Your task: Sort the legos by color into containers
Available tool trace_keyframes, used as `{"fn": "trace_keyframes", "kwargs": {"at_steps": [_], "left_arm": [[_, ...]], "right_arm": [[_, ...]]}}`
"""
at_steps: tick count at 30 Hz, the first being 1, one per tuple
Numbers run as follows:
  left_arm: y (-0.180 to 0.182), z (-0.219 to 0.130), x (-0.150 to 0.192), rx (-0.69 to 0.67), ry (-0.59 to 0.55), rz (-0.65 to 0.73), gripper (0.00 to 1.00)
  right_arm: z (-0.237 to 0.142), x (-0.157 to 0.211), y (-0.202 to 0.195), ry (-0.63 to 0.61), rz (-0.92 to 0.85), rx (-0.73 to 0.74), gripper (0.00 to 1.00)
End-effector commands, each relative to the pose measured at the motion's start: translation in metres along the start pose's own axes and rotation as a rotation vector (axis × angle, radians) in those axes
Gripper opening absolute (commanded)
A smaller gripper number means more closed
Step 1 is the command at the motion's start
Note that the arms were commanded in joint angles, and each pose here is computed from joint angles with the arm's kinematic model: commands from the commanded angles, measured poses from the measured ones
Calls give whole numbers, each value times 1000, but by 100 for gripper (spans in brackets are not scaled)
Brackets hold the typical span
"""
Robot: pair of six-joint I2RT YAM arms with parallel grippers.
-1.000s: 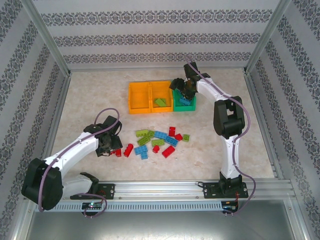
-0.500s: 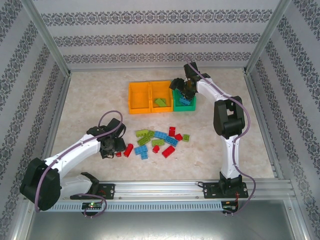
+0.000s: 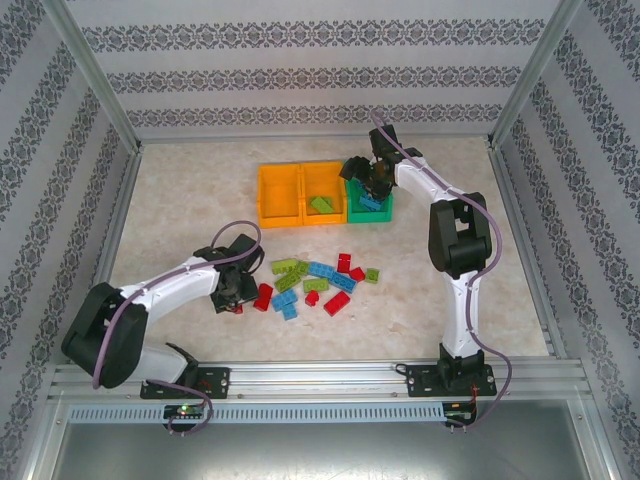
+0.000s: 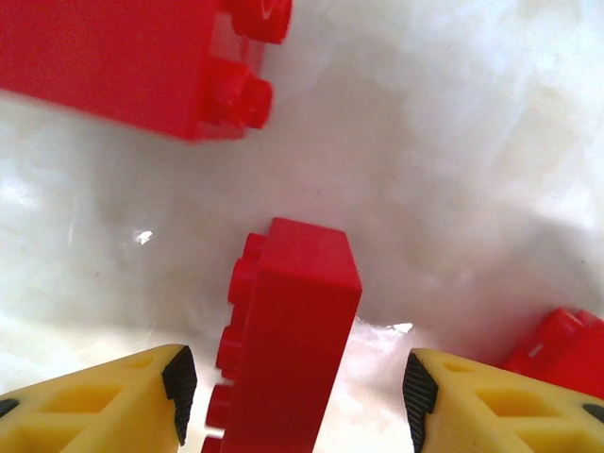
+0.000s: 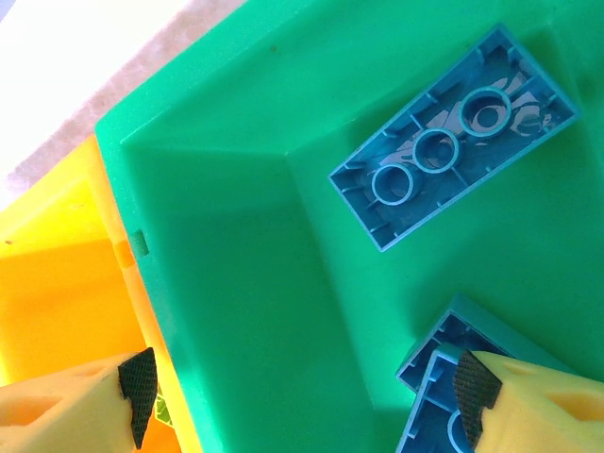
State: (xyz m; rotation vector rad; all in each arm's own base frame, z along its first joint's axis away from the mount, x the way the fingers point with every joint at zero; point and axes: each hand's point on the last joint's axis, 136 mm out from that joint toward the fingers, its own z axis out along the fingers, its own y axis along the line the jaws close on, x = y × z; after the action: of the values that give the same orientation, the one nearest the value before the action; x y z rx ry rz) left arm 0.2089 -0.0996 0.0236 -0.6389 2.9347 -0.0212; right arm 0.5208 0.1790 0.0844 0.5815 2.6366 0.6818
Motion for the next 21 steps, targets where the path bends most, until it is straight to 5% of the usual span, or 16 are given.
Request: {"fn": "trace_keyframes", "kwargs": {"at_steps": [1, 12, 21], "left_arm": [[-13, 1, -9, 20, -27, -3, 61], [-18, 5, -17, -11, -32, 32, 26], [-46, -43, -60, 29, -160, 121, 18]], "right_arm": [[-4, 4, -14, 23, 12, 28, 85], [-3, 6, -17, 26, 13, 36, 85], [-15, 4, 1, 3, -40, -33, 85]]}}
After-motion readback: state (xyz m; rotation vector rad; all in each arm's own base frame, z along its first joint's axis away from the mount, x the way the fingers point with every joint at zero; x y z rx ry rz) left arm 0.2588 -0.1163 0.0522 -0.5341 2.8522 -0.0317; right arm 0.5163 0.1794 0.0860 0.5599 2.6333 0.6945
